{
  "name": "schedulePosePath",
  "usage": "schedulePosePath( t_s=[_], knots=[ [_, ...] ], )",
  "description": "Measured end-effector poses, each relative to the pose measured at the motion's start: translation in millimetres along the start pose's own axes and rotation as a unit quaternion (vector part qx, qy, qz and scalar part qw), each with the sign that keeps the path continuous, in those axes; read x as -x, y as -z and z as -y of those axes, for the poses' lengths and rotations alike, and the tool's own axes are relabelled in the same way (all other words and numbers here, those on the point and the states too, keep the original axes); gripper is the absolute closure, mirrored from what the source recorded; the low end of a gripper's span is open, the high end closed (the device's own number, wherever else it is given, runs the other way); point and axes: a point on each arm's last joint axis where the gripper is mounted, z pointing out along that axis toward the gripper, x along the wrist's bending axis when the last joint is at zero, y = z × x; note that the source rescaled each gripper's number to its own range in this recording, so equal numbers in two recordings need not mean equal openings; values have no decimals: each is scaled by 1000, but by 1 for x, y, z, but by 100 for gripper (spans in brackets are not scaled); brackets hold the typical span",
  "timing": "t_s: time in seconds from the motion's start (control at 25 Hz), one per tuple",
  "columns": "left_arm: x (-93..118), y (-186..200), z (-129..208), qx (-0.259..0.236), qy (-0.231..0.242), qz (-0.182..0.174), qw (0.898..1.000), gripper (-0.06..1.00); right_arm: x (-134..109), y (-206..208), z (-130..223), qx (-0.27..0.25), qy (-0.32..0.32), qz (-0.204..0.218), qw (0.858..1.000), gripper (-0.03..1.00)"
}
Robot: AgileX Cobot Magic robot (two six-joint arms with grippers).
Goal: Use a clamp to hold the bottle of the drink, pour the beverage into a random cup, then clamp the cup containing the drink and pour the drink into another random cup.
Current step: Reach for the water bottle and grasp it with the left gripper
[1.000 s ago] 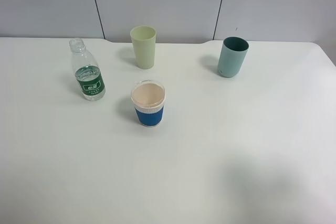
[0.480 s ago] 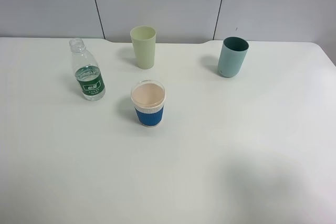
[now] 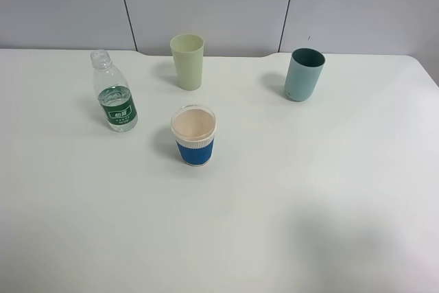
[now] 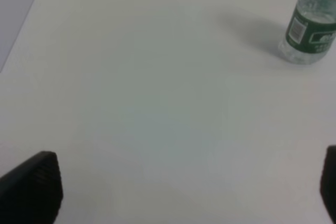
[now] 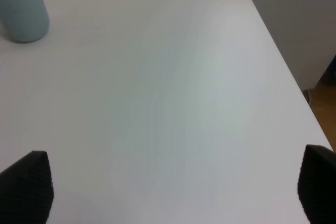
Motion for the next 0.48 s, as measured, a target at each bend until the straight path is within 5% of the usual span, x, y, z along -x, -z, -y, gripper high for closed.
schedulePosePath(
  t_s=[0.48],
  knots=[
    [0,-5,-28,37,-11,-5,999,-6,0,0,0,0,0,0,1000,17]
  ],
)
